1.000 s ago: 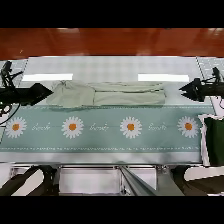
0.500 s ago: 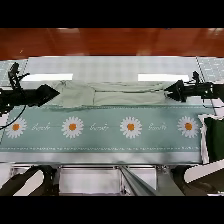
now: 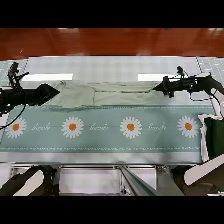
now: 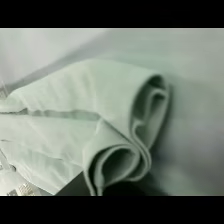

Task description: Fold the shirts.

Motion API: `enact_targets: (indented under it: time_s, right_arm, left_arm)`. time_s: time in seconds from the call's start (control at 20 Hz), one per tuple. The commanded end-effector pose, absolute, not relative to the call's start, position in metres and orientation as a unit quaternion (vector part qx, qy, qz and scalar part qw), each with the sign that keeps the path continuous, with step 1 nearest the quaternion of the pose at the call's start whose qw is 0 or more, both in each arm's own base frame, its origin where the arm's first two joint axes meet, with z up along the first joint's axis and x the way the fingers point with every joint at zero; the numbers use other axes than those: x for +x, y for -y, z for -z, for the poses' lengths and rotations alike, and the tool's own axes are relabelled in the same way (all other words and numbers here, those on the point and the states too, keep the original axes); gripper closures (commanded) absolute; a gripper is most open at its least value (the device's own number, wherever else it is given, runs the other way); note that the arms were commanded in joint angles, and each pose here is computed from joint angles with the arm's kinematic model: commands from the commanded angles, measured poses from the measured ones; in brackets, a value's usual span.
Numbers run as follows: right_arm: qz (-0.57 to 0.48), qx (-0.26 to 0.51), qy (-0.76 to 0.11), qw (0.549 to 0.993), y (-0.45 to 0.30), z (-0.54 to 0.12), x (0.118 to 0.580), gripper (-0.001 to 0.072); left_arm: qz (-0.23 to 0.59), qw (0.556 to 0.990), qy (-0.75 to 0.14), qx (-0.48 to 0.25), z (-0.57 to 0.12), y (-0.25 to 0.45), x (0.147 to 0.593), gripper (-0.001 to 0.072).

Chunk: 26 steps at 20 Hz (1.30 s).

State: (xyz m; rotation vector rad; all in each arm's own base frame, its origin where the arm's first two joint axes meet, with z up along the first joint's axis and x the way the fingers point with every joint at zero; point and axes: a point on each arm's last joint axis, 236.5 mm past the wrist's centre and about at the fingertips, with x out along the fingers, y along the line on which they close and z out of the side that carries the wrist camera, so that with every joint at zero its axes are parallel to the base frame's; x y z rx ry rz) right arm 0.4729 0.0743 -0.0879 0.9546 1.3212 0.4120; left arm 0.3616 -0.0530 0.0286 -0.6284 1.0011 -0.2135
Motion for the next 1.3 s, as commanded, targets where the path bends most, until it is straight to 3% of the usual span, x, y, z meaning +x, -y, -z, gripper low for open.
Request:
enact_targets:
  time_s: [0.0, 0.1, 0.15, 0.2, 0.25, 0.5, 0.7, 0.85, 1.1, 1.25]
  right_arm:
    - [-0.21, 0.391, -0.586, 0.678, -0.085, 0.065, 0.472, 0.068]
    - [-0.206, 0.34, -0.585, 0.707, -0.07, 0.043, 0.464, 0.0681]
    - [-0.199, 0.312, -0.585, 0.722, -0.061, 0.029, 0.458, 0.0681]
    - [-0.196, 0.286, -0.582, 0.736, -0.054, 0.013, 0.452, 0.0681]
    - [-0.191, 0.264, -0.575, 0.75, -0.048, -0.005, 0.446, 0.0681]
    - [-0.18, 0.212, -0.508, 0.815, -0.037, -0.1, 0.408, 0.0681]
    - [-0.185, 0.202, -0.479, 0.834, -0.052, -0.144, 0.361, 0.0681]
    - [-0.188, 0.201, -0.469, 0.839, -0.062, -0.163, 0.328, 0.0681]
    - [-0.189, 0.199, -0.455, 0.847, -0.07, -0.173, 0.302, 0.068]
    - [-0.187, 0.199, -0.451, 0.85, -0.069, -0.174, 0.304, 0.068]
  left_arm:
    - [0.101, 0.825, -0.471, -0.296, -0.029, 0.053, 0.361, 0.0204]
    - [0.107, 0.821, -0.475, -0.297, -0.029, 0.057, 0.359, 0.0217]
    - [0.12, 0.82, -0.477, -0.291, -0.03, 0.064, 0.357, 0.0375]
    - [0.141, 0.822, -0.476, -0.279, -0.032, 0.074, 0.356, 0.0661]
    - [0.165, 0.825, -0.469, -0.268, -0.036, 0.088, 0.357, 0.069]
    - [0.246, 0.824, -0.447, -0.245, -0.042, 0.182, 0.376, 0.0692]
    - [0.331, 0.782, -0.488, -0.2, -0.025, 0.294, 0.393, 0.0692]
    - [0.349, 0.743, -0.549, -0.156, 0.005, 0.362, 0.395, 0.0692]
    - [0.412, 0.65, -0.631, -0.101, 0.047, 0.469, 0.335, 0.0692]
    - [0.445, 0.626, -0.636, -0.072, 0.052, 0.511, 0.291, 0.0692]
